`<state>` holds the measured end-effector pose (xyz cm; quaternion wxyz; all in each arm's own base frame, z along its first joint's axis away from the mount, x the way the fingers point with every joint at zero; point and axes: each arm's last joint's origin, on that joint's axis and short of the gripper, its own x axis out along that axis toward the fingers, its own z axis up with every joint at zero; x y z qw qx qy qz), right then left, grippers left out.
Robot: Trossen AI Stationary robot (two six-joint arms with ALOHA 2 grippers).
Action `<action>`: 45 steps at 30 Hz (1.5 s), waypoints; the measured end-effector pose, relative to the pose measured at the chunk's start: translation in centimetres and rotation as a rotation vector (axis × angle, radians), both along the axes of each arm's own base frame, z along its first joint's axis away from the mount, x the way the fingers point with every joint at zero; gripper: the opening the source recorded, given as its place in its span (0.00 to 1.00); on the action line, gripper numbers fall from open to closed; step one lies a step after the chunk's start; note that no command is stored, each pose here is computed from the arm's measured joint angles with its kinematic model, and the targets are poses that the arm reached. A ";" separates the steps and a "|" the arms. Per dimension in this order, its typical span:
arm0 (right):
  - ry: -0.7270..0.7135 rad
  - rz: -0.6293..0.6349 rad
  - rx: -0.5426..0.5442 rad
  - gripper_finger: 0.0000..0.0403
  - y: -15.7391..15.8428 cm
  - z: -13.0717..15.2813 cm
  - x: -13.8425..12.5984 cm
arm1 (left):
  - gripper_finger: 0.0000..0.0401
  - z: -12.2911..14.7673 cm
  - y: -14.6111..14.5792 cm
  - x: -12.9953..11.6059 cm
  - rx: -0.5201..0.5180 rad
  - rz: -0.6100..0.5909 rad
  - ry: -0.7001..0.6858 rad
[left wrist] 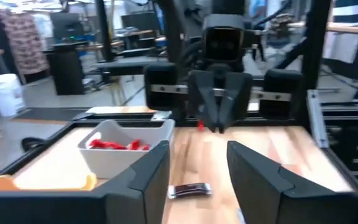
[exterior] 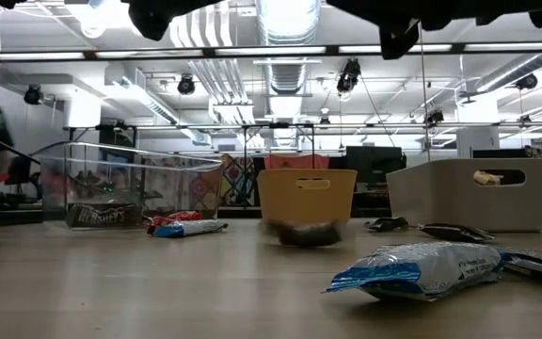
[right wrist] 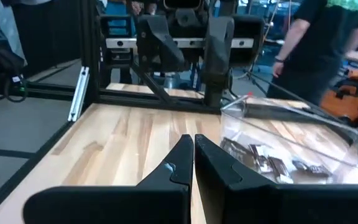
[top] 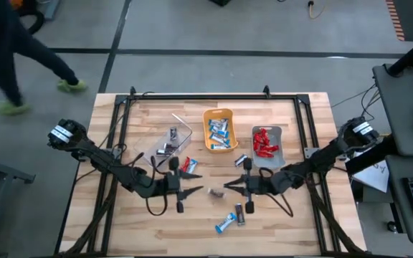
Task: Organize candy in baskets
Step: Put the brown chocolate into the transparent bin
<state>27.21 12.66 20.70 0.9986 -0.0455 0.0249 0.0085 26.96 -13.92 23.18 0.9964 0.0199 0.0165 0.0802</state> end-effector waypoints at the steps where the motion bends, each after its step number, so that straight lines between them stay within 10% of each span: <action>1: 0.009 -0.001 0.006 0.02 0.0 -0.1 0.0 | 0.38 0.0 0.0 0.0 0.003 0.011 0.004; 17: 0.183 -0.033 0.062 0.02 -0.2 -1.9 -0.2 | 0.45 -2.3 0.1 -0.1 0.020 -0.095 0.206; 33: 0.183 -0.033 0.074 0.02 -0.2 -1.9 -0.2 | 0.45 -9.7 0.2 6.5 0.201 -0.210 0.361; 45: 0.186 -0.026 0.073 0.02 -0.2 -1.9 -0.2 | 0.45 -11.4 1.2 7.0 0.185 -0.282 0.517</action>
